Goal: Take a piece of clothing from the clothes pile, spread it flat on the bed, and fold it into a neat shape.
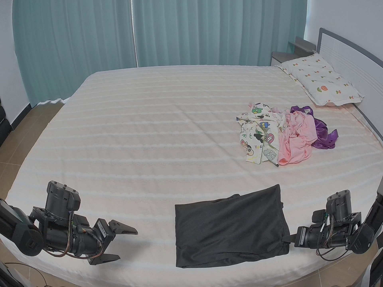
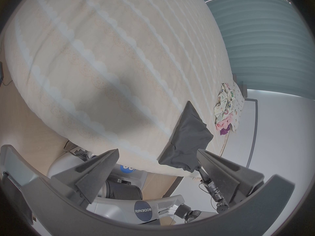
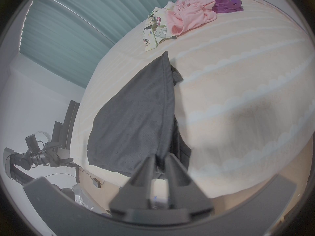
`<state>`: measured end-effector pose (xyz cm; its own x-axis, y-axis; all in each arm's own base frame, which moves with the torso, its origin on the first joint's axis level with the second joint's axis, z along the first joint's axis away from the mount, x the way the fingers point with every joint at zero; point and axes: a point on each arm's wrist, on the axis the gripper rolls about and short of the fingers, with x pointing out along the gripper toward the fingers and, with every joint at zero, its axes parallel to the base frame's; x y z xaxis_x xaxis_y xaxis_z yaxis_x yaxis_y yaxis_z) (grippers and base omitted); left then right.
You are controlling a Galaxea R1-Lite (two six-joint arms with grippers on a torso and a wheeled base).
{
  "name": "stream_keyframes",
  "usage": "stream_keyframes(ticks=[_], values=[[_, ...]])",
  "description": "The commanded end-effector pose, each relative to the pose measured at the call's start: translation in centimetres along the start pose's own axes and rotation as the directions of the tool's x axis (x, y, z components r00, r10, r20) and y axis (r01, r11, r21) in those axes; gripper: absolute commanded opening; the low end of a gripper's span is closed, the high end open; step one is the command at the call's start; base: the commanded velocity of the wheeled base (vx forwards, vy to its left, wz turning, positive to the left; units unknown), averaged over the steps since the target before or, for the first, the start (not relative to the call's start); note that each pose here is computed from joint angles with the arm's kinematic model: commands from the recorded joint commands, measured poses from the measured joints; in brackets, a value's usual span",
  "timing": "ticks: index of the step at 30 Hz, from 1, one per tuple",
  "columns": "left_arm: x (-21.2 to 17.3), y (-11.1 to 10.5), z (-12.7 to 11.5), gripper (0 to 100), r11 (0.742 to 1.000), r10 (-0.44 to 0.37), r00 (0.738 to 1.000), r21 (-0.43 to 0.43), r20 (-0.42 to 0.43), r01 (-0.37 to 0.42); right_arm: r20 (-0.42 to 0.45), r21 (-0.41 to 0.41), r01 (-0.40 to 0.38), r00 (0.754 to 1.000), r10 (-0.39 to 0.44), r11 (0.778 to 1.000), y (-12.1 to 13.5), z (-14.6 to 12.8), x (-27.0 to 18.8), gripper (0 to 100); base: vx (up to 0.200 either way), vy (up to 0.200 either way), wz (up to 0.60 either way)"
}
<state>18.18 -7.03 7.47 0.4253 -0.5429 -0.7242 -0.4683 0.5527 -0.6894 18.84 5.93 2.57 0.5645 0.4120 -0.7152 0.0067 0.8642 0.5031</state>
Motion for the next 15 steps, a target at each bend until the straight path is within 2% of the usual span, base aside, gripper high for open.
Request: stream_keyframes(ticks=[1,15], values=[[0.0,-0.1,0.0,100,1.000,-0.002,1.000,0.001,0.001,0.002,-0.010,0.003,0.014,1.000,-0.014,1.000,-0.4,-0.5,-0.4,0,0.000,0.000,0.00],[0.0,0.0,0.0,100,1.000,0.000,1.000,0.001,-0.002,0.000,-0.015,0.004,0.034,0.999,-0.034,0.999,-1.2,-1.5,-2.0,0,0.000,0.000,0.00]])
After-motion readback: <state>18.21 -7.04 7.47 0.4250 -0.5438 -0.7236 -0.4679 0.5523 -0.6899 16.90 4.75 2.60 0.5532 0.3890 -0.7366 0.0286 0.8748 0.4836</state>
